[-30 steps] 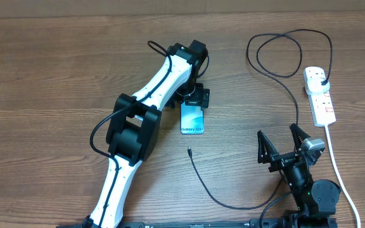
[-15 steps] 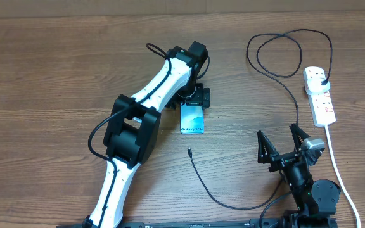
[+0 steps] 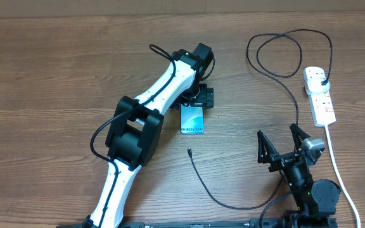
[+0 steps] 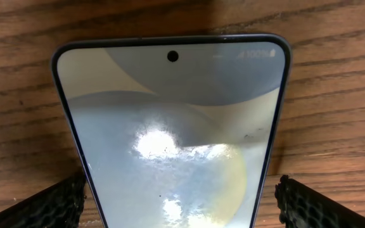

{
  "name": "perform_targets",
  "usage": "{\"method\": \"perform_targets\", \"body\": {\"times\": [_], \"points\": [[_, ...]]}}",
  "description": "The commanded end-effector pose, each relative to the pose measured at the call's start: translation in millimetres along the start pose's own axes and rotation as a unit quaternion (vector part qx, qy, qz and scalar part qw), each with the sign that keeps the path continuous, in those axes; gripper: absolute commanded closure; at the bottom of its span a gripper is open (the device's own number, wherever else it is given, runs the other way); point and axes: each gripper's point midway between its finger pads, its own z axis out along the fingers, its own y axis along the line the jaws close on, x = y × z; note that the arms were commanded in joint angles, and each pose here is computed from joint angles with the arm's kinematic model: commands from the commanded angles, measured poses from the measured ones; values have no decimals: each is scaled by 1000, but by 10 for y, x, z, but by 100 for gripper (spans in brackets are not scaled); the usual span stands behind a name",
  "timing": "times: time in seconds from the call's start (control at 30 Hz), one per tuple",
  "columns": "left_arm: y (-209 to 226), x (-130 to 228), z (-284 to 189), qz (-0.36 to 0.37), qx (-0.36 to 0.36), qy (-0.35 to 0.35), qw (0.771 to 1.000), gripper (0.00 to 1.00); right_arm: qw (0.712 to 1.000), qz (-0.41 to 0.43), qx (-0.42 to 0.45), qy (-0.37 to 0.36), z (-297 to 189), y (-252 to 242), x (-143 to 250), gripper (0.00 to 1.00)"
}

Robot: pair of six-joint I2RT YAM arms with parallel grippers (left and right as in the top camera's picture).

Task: Plug charger to phone and switch on socket
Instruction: 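Close the left gripper on the phone's top edge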

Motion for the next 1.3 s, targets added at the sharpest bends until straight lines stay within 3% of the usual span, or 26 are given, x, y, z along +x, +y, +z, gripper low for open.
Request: {"method": "perform_targets", "body": {"times": [0.0, 0.33, 1.27], "points": [[-22, 287, 447, -3, -6, 61, 998, 0, 1000, -1, 1, -3, -1, -14, 12, 0], [49, 364, 654, -3, -10, 64, 998, 0, 1000, -1, 1, -3, -1, -14, 12, 0], [-14, 248, 668, 1, 3, 40, 999, 0, 1000, -1, 1, -3, -1, -14, 12, 0]]}}
